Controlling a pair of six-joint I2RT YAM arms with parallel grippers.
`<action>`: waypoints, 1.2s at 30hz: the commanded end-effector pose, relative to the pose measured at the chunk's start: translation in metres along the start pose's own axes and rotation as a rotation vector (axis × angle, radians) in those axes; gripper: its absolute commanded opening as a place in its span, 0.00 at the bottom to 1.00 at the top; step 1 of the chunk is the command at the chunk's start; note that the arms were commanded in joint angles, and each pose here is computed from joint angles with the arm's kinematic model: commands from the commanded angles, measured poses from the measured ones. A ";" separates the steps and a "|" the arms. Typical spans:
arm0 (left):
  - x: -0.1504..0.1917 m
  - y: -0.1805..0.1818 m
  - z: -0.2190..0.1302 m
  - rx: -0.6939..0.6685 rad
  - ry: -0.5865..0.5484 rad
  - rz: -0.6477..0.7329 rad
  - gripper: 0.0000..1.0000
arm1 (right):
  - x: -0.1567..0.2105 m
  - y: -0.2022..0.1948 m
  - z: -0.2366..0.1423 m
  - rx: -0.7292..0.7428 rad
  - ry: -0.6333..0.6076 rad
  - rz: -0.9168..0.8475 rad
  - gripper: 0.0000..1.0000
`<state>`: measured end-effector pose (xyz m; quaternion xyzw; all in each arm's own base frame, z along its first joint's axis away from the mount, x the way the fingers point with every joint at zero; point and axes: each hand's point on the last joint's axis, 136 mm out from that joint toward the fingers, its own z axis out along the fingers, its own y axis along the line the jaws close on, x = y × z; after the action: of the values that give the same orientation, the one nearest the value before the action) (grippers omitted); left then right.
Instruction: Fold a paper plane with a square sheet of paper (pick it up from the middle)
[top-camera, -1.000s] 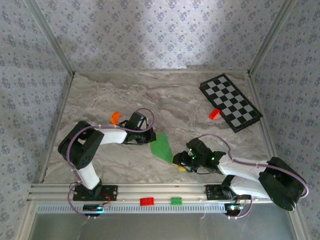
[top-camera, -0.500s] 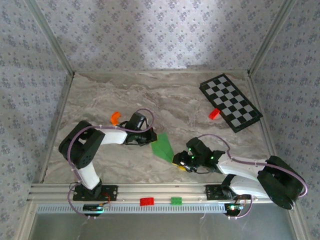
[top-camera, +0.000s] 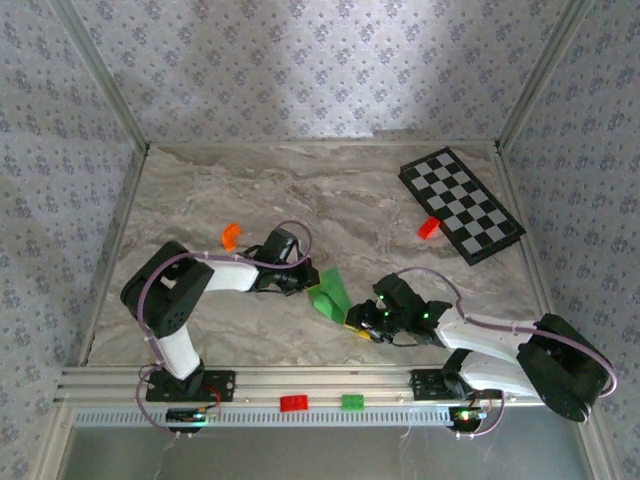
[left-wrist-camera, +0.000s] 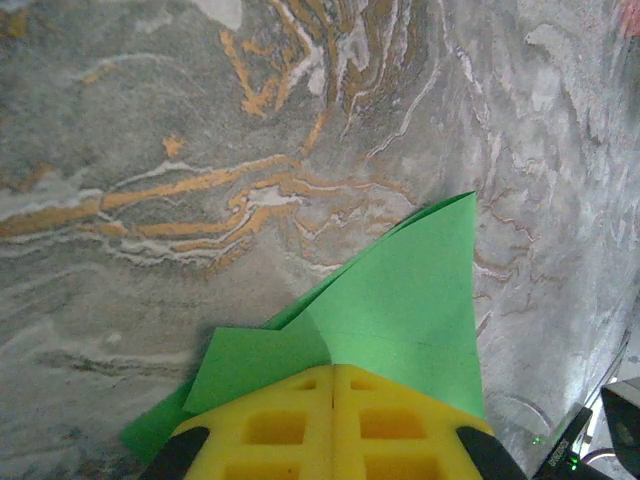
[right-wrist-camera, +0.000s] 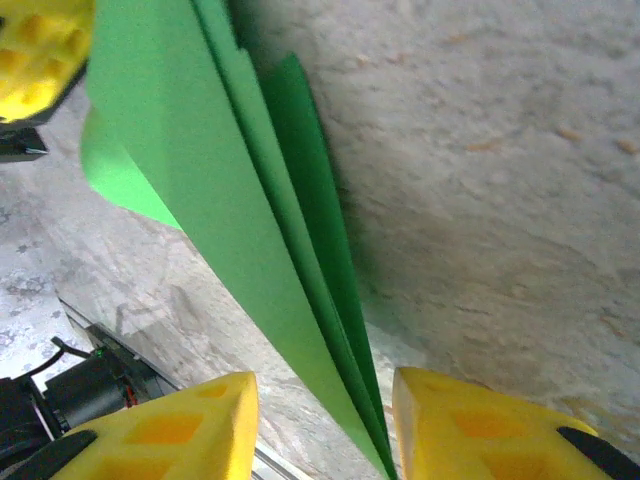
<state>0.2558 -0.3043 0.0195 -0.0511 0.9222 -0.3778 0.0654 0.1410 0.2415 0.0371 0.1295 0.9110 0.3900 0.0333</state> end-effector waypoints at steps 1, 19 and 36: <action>0.019 0.026 0.007 -0.088 0.064 -0.029 0.07 | -0.008 0.015 -0.005 -0.059 -0.038 -0.045 0.41; 0.004 0.012 -0.008 -0.105 0.002 0.053 0.09 | -0.007 0.009 -0.010 -0.031 -0.026 -0.179 0.09; -0.028 -0.007 -0.130 -0.074 -0.436 0.075 0.33 | -0.042 0.057 -0.047 -0.052 -0.316 -0.799 0.00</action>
<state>0.2655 -0.2462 0.1267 -0.0629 0.8922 -0.3658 0.2574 0.1707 0.2360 0.0875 -0.1219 0.8808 0.3794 0.2557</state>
